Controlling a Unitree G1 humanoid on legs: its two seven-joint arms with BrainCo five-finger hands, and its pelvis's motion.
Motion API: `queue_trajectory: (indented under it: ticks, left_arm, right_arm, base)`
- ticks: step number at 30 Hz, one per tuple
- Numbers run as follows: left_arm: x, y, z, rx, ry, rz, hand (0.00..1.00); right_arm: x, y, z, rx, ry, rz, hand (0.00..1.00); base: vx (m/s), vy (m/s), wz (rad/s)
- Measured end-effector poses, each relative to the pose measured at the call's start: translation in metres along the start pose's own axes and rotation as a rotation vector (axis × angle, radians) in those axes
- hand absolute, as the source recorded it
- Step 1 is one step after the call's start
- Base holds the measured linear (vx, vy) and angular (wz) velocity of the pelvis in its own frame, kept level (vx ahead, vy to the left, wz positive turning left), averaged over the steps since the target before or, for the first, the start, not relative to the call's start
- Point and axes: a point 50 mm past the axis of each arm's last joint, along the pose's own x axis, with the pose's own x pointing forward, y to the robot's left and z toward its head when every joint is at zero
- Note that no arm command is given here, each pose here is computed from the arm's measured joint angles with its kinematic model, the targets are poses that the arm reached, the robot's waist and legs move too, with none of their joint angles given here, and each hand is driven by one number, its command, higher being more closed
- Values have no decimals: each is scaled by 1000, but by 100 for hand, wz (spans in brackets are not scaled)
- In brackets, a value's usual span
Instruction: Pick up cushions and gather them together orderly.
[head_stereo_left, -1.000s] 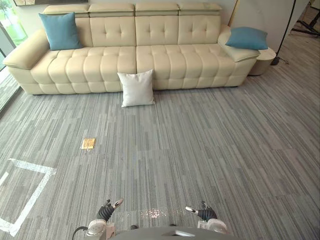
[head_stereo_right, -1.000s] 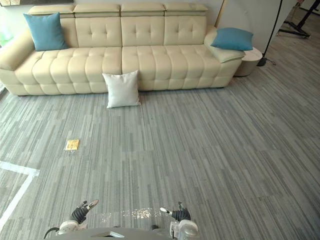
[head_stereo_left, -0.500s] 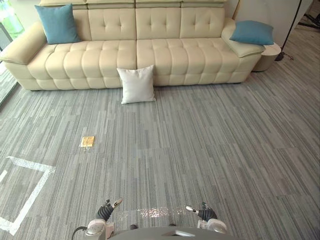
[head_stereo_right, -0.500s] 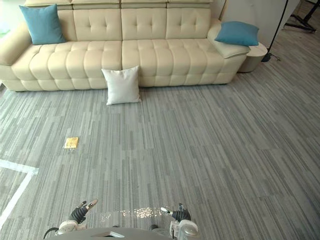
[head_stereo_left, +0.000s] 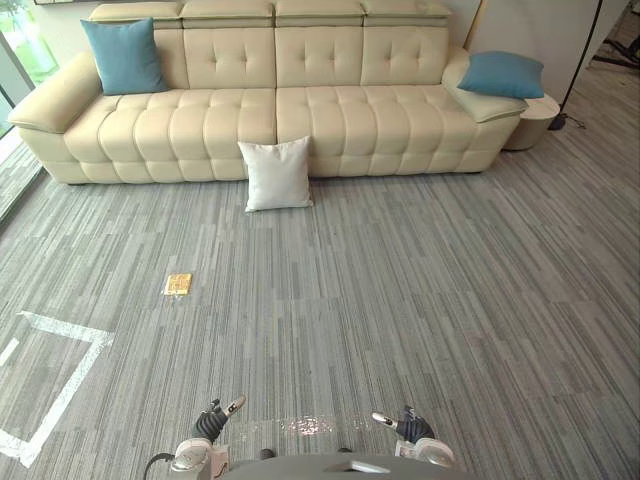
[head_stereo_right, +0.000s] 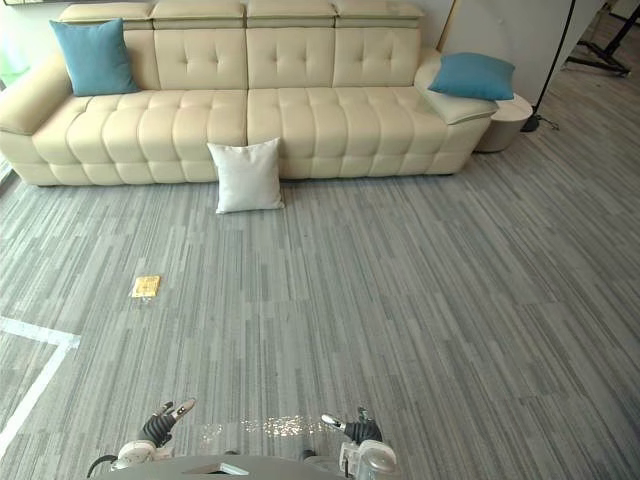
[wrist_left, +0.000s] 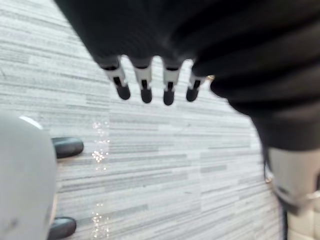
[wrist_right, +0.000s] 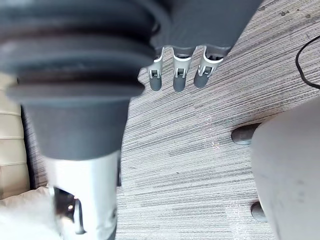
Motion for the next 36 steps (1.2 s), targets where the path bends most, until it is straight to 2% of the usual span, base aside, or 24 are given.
queue_trajectory:
  ticks: [8, 15, 24, 28, 33, 36]
  left_arm:
    - [1, 0, 1, -12, 3, 3, 0]
    - [1, 14, 12, -154, -47, 74, 0]
    - [2, 7, 24, -289, -105, 70, 0]
    - [3, 23, 31, -302, -136, 118, 0]
    - [0, 31, 13, -279, -54, 152, 0]
    - [1, 21, 10, -253, -39, 118, 0]
  right_arm:
    - [0, 0, 1, 39, -3, -6, 0]
    - [-2, -1, 5, 92, -36, -17, 0]
    - [1, -10, 15, 67, -53, -34, 0]
    - [3, 9, 17, 93, -46, 7, 0]
    - [2, 13, 14, 108, -34, 15, 0]
    - [3, 8, 25, 89, -88, 13, 0]
  base:
    - [-46, -45, 10]
    - [-19, -49, 6]
    - [273, 197, -19]
    - [542, 287, -7]
    - [531, 218, -6]
    - [441, 81, -24]
